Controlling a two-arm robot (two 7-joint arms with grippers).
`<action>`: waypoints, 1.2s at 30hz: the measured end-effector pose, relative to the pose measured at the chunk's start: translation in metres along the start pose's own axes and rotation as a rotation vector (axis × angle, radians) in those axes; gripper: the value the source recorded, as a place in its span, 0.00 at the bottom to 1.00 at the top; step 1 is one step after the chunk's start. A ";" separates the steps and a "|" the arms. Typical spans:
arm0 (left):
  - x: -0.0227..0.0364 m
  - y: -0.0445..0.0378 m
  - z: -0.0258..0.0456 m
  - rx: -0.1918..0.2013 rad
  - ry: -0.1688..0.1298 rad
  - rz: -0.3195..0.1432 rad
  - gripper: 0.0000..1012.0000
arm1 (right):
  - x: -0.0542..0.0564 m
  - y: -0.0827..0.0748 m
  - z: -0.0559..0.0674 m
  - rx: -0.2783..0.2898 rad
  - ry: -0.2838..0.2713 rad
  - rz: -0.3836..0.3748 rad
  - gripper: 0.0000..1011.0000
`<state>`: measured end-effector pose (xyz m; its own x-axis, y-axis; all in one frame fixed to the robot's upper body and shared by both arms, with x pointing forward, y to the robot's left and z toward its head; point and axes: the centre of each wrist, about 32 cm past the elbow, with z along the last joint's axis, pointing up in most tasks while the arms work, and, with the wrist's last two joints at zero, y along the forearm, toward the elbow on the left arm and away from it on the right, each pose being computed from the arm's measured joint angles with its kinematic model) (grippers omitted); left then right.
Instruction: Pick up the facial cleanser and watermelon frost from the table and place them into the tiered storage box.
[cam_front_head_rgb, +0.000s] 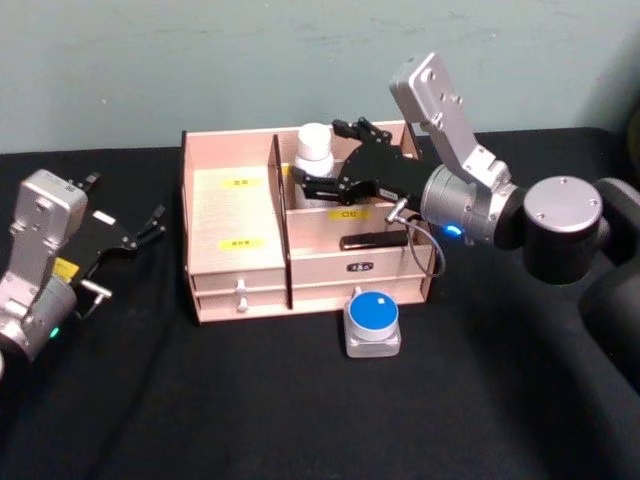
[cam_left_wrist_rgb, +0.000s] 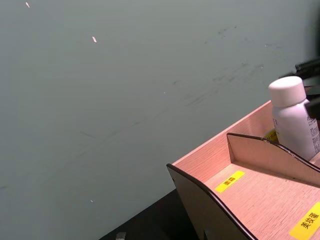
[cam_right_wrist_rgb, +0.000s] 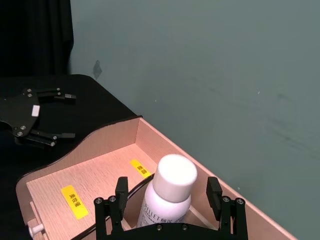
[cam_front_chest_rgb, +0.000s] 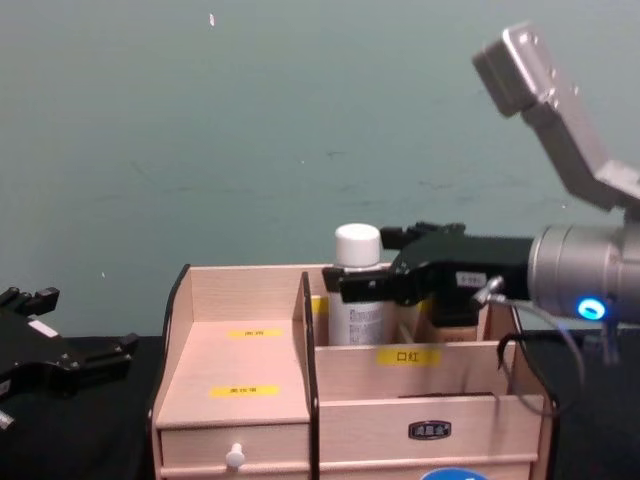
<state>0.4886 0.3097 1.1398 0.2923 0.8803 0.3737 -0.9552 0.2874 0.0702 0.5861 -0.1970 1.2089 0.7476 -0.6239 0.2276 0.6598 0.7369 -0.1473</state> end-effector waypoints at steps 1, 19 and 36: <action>0.0000 0.0000 0.0000 0.000 0.000 0.000 1.00 | 0.000 -0.004 0.006 -0.004 -0.008 -0.001 0.99; 0.0000 0.0000 0.0000 0.000 0.000 0.000 1.00 | -0.027 -0.087 0.050 -0.037 -0.030 -0.015 0.99; 0.0000 0.0000 0.0000 0.000 0.000 0.000 1.00 | -0.094 -0.148 0.022 -0.174 0.063 -0.063 0.99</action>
<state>0.4886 0.3097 1.1398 0.2923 0.8803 0.3737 -0.9553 0.2873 0.0703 0.4168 -0.2414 1.2300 0.7044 -0.6863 0.1813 0.7042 0.6434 -0.3002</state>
